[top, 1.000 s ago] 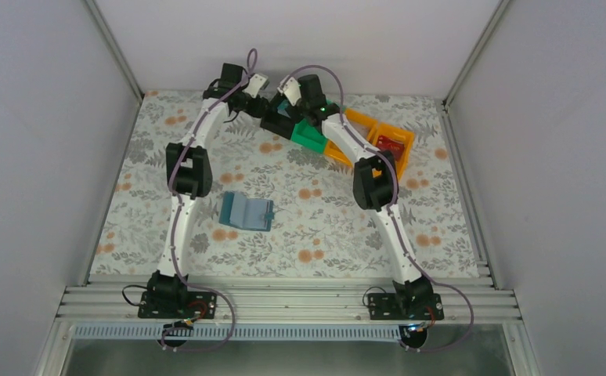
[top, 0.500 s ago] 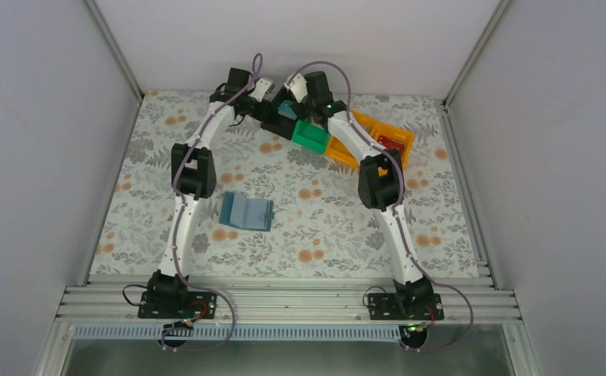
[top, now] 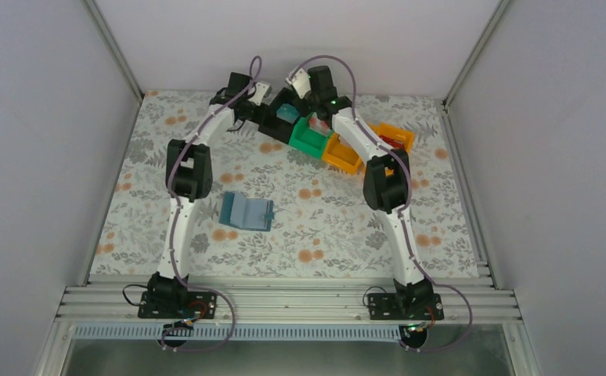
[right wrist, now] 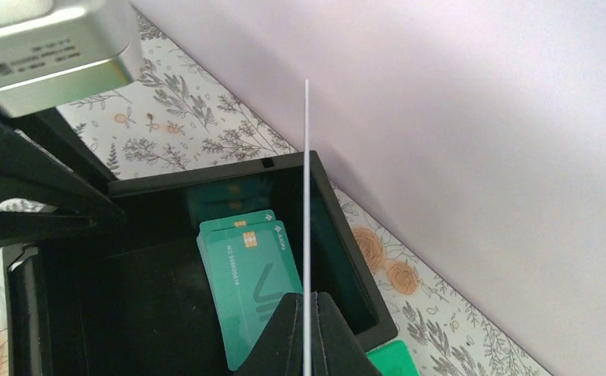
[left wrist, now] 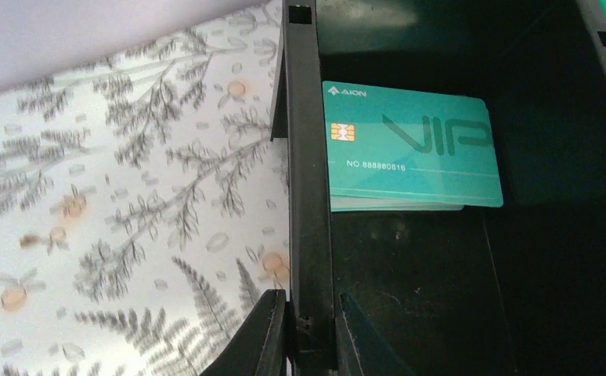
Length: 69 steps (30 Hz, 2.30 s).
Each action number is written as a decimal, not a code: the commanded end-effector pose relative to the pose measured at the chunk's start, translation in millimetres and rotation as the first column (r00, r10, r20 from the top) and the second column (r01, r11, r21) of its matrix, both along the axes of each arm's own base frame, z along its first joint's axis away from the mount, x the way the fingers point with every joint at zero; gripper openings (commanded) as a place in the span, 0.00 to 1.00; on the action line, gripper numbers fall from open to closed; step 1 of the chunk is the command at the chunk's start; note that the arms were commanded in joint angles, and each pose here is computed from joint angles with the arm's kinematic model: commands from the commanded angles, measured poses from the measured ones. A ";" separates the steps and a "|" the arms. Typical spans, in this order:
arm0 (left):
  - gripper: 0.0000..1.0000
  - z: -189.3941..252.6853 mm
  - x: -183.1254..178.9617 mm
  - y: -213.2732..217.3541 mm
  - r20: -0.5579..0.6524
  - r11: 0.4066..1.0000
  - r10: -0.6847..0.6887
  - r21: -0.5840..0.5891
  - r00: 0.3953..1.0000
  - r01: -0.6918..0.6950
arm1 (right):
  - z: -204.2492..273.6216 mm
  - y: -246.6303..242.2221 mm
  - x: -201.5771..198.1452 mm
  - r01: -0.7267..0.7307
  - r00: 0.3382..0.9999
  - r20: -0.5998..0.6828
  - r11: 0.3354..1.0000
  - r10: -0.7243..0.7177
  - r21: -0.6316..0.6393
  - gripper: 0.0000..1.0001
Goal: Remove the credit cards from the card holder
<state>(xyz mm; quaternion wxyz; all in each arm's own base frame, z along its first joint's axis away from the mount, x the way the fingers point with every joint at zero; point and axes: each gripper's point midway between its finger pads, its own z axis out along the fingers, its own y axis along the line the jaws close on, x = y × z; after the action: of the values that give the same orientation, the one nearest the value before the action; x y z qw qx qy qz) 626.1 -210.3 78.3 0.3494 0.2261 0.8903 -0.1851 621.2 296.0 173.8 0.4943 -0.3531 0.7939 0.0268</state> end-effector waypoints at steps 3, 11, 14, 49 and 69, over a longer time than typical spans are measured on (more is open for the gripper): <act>0.02 -20.6 -52.9 -5.6 -0.163 0.994 0.105 -0.017 0.981 -0.109 | 45.6 -1.9 -17.4 -0.019 0.999 0.036 0.999 0.018 0.033 0.04; 0.02 -16.1 -90.2 -9.0 -0.156 0.988 0.155 0.000 0.976 -0.157 | 30.0 6.6 -26.5 -0.036 0.999 0.022 0.998 0.037 -0.052 0.04; 0.02 -17.6 -103.6 -7.3 -0.180 0.981 0.184 -0.023 0.966 -0.191 | 26.1 10.2 -32.3 -0.051 0.999 -0.004 0.998 0.051 -0.045 0.04; 1.00 140.7 -177.1 201.9 0.161 0.961 0.276 -0.031 0.948 -0.275 | -51.7 32.8 -47.2 0.265 0.964 0.070 0.888 -0.258 -0.377 0.04; 1.00 138.2 -183.5 229.0 0.123 0.945 0.321 -0.103 0.939 -0.310 | -87.3 23.2 -27.6 0.324 0.946 0.138 0.828 -0.294 -0.458 0.08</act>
<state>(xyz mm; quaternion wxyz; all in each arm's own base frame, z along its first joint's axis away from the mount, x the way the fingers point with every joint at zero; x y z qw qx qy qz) 443.9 20.8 207.7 0.4302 0.0723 0.8892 -0.1377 583.7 321.1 74.9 0.3933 -0.3549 0.8089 -0.2552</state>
